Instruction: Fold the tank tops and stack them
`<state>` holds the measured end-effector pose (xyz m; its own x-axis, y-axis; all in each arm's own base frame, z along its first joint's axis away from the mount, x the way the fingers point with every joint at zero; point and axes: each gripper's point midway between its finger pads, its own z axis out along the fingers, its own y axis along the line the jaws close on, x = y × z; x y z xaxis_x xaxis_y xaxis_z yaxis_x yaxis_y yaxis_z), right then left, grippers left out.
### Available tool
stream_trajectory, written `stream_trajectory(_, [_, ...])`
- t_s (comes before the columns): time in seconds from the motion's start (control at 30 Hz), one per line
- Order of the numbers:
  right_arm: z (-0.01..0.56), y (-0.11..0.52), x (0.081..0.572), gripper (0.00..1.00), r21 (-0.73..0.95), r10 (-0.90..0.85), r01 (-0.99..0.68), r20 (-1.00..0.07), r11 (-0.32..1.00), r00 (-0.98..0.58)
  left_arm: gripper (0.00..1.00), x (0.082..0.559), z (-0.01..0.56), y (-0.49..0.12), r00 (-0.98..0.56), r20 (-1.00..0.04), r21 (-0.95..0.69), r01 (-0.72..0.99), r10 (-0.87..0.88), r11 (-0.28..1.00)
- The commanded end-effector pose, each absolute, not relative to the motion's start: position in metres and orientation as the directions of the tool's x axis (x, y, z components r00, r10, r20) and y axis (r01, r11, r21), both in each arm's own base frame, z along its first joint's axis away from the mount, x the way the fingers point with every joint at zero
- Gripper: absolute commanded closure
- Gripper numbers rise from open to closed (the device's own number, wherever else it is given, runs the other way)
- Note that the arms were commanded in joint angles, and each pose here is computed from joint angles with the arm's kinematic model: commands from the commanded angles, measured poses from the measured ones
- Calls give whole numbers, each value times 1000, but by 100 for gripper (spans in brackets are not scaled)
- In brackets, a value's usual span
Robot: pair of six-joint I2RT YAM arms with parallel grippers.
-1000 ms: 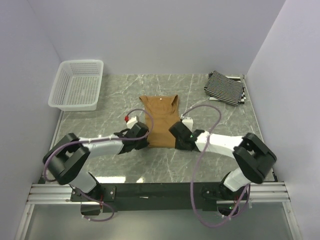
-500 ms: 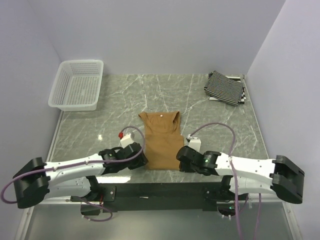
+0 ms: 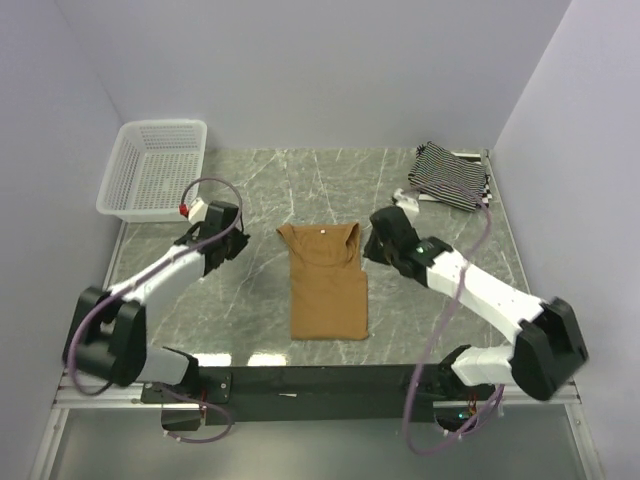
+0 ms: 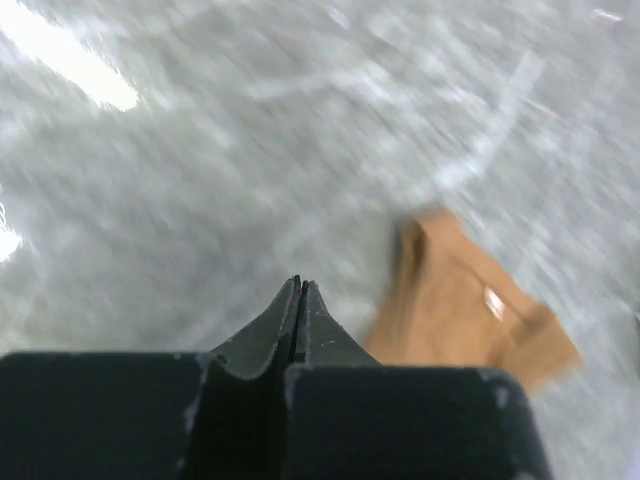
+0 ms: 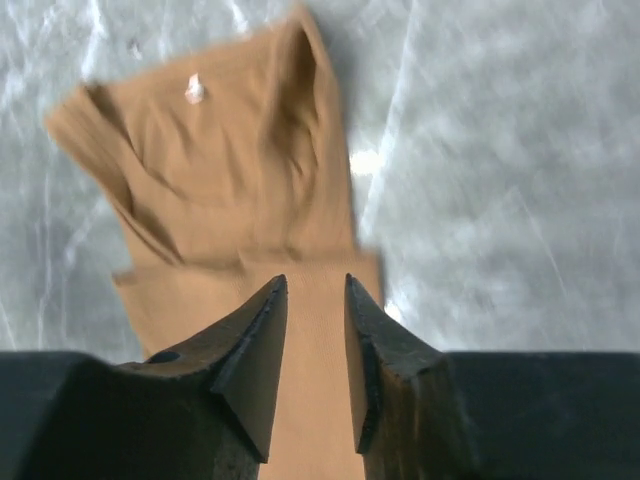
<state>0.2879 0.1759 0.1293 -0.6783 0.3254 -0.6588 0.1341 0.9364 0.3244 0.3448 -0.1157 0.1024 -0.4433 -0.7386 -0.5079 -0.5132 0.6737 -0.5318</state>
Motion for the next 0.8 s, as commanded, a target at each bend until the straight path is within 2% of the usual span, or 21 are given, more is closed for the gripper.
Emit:
stream_trajectory(0.0, [149,212,326,66,344,250,-4,-690,939,-679,99,387,99,-117,-481,-504,-531,-483,-717,697])
stream_trajectory(0.03, [158,221,336,67,362,255,-20,-694,932,-673,99,393,92,-118,-493,-497,-518,-492,-714,700])
stream_trajectory(0.23, [135,253,366,84,354,215,-41,-652,934,-728,99,428,56,-151,-606,-430,-518,-441,-669,733])
stream_trajectory(0.37, [111,282,375,87,396,198,-71,-597,916,-777,99,435,36,-171,-653,-383,-538,-418,-654,732])
stream_trajectory(0.77, [69,337,395,92,506,187,-87,-465,858,-865,99,437,49,-224,-709,-384,-584,-310,-591,750])
